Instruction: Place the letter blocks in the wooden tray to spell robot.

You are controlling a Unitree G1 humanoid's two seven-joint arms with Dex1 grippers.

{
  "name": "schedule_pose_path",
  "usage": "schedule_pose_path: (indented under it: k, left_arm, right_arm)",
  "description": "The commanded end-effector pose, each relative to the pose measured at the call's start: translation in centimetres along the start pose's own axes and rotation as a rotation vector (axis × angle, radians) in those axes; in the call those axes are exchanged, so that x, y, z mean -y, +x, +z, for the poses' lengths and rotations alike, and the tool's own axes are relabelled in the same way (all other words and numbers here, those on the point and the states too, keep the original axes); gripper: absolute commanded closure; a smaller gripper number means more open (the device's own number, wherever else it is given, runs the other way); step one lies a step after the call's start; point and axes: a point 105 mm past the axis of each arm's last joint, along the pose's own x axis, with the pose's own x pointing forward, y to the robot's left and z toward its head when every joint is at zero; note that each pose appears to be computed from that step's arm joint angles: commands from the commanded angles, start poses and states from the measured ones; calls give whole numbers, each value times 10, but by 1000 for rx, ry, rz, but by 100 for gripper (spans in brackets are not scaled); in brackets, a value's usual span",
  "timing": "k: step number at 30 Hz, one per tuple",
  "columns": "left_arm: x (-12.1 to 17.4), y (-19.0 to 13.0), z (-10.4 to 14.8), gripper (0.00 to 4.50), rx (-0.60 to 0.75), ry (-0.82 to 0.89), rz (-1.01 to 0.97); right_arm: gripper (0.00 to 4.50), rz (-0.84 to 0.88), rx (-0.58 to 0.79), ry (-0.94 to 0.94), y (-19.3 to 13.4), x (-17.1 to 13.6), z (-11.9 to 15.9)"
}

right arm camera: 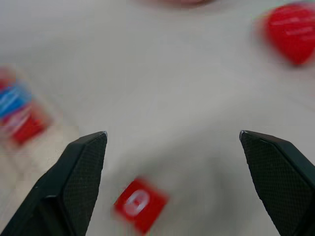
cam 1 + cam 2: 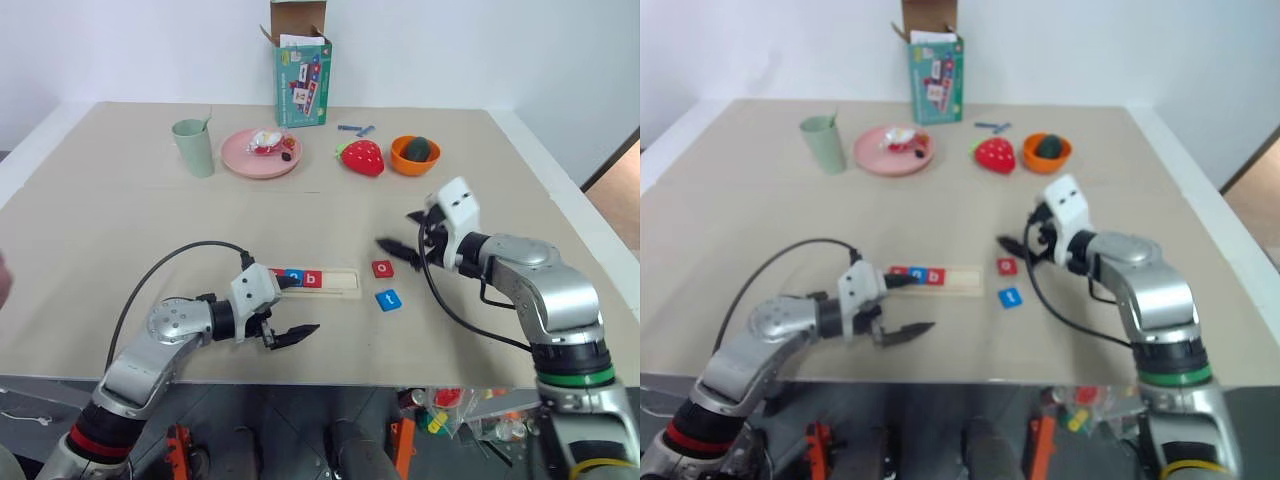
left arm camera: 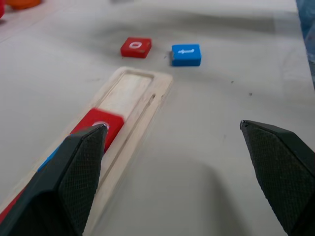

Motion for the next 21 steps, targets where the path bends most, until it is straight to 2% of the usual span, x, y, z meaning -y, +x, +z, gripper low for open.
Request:
schedule_pose_path:
  k: [1,5,11,21]
  left_arm:
    - [0,1,9,0,28,44,-8]
    - [1,0,8,0,24,44,-4]
    - [1,-5,6,0,10,35,23]
    - [0,-9,5,0,-8,40,39]
  right_arm:
    - [5,179,8,-106,1,6,4]
    - [5,274,-43,-140,2,16,-10]
    - [5,308,-51,-143,4,23,-19]
    - [5,291,-59,-137,15,25,-31]
